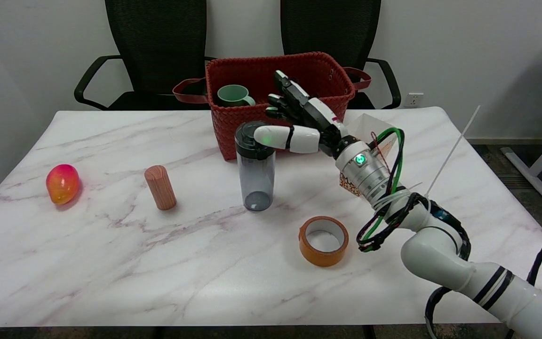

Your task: Pick up the black water bottle.

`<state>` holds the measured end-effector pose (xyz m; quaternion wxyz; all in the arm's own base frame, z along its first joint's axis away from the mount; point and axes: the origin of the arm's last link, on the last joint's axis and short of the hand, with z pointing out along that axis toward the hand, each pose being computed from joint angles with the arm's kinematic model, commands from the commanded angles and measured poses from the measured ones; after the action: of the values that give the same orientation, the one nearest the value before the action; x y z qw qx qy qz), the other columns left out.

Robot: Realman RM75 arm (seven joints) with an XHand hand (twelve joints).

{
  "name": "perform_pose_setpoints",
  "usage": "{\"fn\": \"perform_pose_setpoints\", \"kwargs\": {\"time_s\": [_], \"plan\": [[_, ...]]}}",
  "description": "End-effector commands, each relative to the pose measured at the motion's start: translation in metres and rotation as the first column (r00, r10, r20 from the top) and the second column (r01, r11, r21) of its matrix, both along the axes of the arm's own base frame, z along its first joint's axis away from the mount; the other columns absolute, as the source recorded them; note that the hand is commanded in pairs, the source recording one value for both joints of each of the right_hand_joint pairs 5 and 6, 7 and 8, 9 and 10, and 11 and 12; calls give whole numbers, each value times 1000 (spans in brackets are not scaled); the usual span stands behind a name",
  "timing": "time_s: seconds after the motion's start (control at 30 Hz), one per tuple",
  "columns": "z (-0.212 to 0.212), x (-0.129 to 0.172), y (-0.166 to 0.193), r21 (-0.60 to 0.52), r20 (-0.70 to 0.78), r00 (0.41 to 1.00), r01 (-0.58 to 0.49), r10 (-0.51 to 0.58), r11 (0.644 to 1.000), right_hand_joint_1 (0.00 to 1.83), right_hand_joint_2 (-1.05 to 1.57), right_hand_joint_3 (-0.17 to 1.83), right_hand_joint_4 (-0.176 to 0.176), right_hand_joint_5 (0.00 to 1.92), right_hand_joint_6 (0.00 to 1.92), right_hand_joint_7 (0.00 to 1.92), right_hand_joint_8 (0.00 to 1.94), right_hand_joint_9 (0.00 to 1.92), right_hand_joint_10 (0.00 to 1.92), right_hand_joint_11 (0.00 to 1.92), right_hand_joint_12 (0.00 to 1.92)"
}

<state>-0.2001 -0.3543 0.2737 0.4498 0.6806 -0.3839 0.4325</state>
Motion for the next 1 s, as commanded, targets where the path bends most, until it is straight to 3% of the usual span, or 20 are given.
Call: {"fn": "perform_pose_setpoints", "kwargs": {"time_s": [0.03, 0.2, 1.0], "plan": [[-7, -17, -15, -9, -130, 990, 47, -48, 999, 859, 594, -175, 0, 0, 0, 21, 21, 188, 188, 237, 237], [-1, -23, -18, -30, -141, 988, 56, -60, 998, 849, 548, -175, 0, 0, 0, 14, 14, 121, 121, 107, 107], [1, -56, -19, -41, -156, 974, 157, -162, 987, 813, 501, -175, 0, 0, 0, 0, 0, 28, 28, 113, 113]]}}
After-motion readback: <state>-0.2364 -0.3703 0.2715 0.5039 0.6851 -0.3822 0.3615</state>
